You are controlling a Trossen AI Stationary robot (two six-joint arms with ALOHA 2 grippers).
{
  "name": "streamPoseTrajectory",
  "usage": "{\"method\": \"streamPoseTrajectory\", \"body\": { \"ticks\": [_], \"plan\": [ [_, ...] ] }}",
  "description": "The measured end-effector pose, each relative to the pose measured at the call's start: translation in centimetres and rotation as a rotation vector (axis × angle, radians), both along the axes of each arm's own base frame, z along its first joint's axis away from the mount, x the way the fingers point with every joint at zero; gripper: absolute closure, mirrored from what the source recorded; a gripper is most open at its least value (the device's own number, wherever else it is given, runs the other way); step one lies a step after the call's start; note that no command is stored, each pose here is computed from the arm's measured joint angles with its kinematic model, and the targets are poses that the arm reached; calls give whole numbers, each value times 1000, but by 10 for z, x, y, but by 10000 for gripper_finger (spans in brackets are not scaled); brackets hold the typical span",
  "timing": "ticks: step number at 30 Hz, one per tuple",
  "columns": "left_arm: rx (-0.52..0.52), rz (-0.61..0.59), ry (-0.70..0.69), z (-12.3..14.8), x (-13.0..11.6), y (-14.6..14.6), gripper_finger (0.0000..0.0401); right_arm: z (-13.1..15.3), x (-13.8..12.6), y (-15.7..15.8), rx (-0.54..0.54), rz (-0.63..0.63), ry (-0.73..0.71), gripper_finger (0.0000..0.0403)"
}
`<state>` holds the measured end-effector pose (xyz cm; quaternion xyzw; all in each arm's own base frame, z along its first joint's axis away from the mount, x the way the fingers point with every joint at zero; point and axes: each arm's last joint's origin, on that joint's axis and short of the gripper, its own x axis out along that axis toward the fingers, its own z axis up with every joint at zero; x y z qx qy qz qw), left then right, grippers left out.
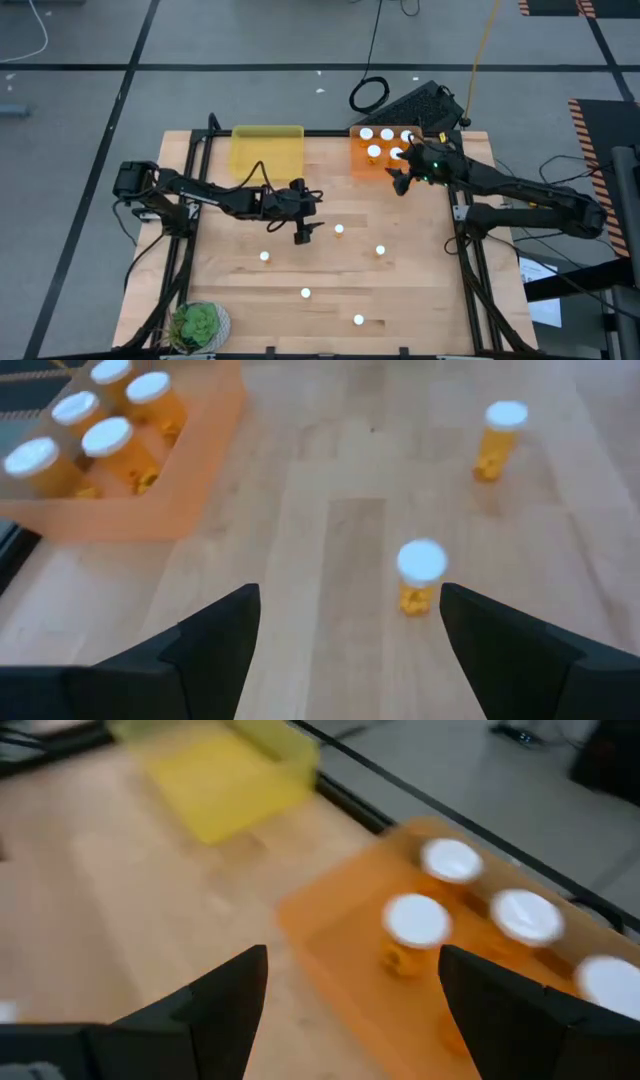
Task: Pick and place medicine bottles into bin by pill shape (circle, oval)
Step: Put the small yellow pill bottle into the transparent yellow bin
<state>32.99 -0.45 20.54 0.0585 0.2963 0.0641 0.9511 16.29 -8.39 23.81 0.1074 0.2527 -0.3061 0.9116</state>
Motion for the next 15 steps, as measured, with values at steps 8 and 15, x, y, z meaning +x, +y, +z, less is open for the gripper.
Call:
{"method": "streamPoseTrajectory", "body": {
  "ticks": [8,15],
  "plan": [
    [-4,-56,87,48,12,-21,89,8,2,19,-69,133,-19,115],
    [-9,-88,203,66,29,-33,89,11,0,23,-117,178,-4,115]
  ]
}}
